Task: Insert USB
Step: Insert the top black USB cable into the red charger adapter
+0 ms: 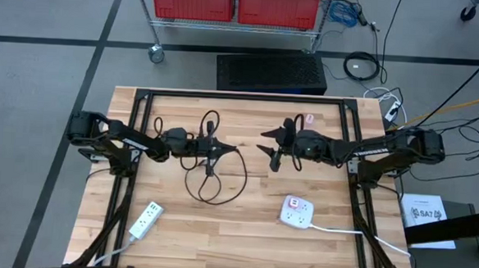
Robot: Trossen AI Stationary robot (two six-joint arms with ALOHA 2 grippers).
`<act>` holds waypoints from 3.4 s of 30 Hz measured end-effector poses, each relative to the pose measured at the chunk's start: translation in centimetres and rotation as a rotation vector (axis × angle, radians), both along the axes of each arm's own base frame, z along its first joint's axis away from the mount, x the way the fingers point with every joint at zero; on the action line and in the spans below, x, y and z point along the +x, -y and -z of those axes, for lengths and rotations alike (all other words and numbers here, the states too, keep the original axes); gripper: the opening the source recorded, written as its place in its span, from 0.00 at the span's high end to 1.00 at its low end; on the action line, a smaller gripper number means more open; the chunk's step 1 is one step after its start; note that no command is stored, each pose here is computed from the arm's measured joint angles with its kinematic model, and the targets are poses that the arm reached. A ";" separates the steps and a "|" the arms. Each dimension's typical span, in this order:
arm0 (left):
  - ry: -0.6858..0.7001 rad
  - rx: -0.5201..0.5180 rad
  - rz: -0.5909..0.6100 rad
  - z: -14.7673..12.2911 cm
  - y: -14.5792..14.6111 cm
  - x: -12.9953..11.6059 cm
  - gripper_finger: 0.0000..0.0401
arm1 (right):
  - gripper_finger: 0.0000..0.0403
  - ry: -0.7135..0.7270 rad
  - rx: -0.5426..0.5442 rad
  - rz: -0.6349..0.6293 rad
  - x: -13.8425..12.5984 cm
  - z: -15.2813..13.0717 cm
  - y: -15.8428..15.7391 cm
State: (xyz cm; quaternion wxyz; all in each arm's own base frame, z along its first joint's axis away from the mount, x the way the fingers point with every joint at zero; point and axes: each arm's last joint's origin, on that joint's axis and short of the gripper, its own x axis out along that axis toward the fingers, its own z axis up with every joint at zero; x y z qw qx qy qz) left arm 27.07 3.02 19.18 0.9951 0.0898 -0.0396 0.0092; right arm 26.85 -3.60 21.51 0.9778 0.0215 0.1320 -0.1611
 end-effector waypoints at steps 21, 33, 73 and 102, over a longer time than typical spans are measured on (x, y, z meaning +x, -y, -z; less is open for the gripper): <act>-0.017 -0.002 0.009 0.2 0.0 0.0 1.00 | 0.66 -0.033 -0.051 -0.067 -4.0 -3.4 -0.6; -0.017 -0.002 0.009 0.2 0.0 0.0 1.00 | 0.83 -0.092 -0.025 -0.040 -4.2 -2.8 0.1; -0.012 -0.007 0.016 0.1 0.1 0.0 1.00 | 0.60 -0.036 0.042 -0.108 -4.0 -3.1 -0.5; 0.008 -0.044 -0.085 -0.4 0.5 0.5 1.00 | 0.60 0.060 -0.031 -0.006 3.8 -0.4 -3.6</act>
